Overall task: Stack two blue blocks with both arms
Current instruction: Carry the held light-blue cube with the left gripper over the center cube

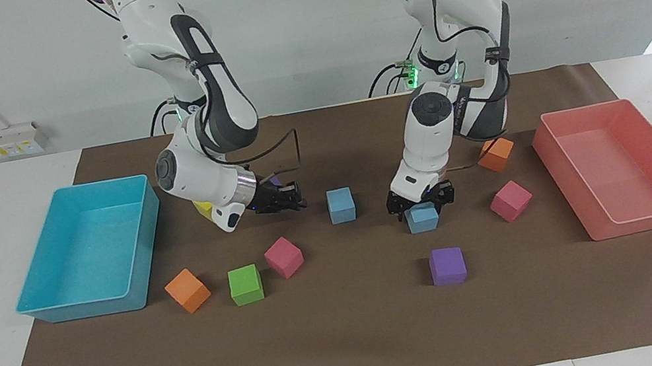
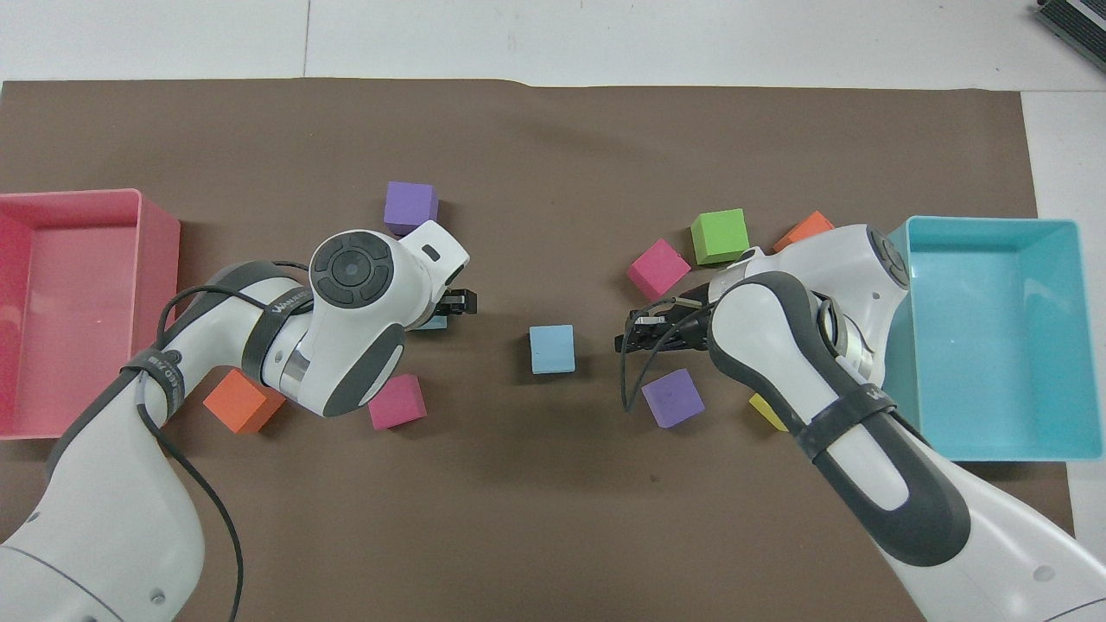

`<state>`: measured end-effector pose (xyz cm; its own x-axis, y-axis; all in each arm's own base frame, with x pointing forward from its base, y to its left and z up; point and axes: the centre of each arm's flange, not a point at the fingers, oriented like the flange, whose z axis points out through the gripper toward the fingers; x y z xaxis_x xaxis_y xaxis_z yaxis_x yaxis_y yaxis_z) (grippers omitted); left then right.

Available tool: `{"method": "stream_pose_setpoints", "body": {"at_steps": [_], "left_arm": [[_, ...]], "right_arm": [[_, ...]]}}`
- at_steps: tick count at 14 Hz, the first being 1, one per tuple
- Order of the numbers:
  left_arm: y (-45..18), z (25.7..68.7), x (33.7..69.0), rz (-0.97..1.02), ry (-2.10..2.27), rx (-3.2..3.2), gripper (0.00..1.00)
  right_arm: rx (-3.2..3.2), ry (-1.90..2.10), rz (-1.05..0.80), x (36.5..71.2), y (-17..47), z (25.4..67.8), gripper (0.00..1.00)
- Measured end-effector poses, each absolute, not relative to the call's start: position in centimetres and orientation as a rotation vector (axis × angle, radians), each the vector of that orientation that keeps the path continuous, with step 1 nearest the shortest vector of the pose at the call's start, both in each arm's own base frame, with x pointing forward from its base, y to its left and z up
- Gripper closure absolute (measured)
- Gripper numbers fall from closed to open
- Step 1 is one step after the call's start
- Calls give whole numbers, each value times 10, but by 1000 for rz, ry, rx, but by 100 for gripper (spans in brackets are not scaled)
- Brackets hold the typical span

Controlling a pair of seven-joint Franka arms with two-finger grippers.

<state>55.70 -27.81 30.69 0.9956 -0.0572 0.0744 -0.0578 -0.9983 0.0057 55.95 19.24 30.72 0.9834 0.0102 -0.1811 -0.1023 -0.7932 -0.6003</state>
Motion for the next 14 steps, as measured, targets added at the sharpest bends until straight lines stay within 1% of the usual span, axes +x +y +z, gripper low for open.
{"method": "stream_pose_setpoints", "body": {"at_steps": [1, 4, 8, 9, 10, 11, 12, 13, 14], "left_arm": [[-278, 307, 557, 116, -90, 3130, 0], [-279, 307, 557, 116, -91, 3130, 0], [-279, 307, 557, 117, -90, 3129, 0], [-279, 307, 557, 117, -90, 3129, 7], [-279, 307, 557, 117, -89, 3129, 7], [-279, 307, 557, 117, -88, 3129, 15], [-279, 307, 557, 119, -88, 3128, 31], [-279, 308, 557, 122, -88, 3128, 41], [-279, 308, 557, 123, -88, 3127, 42]], "right_arm": [[-2478, 60, 236, 559, 192, 303, 99], [-2397, 95, 232, 555, 194, 294, 99], [-2339, 116, 249, 549, 195, 270, 99], [-2339, 119, 254, 547, 194, 268, 99], [-2339, 121, 256, 547, 194, 267, 99], [-2339, 122, 258, 546, 194, 267, 99], [-2339, 123, 261, 545, 194, 266, 99], [-2339, 124, 265, 544, 194, 264, 99], [-2340, 125, 268, 543, 194, 263, 99]]}}
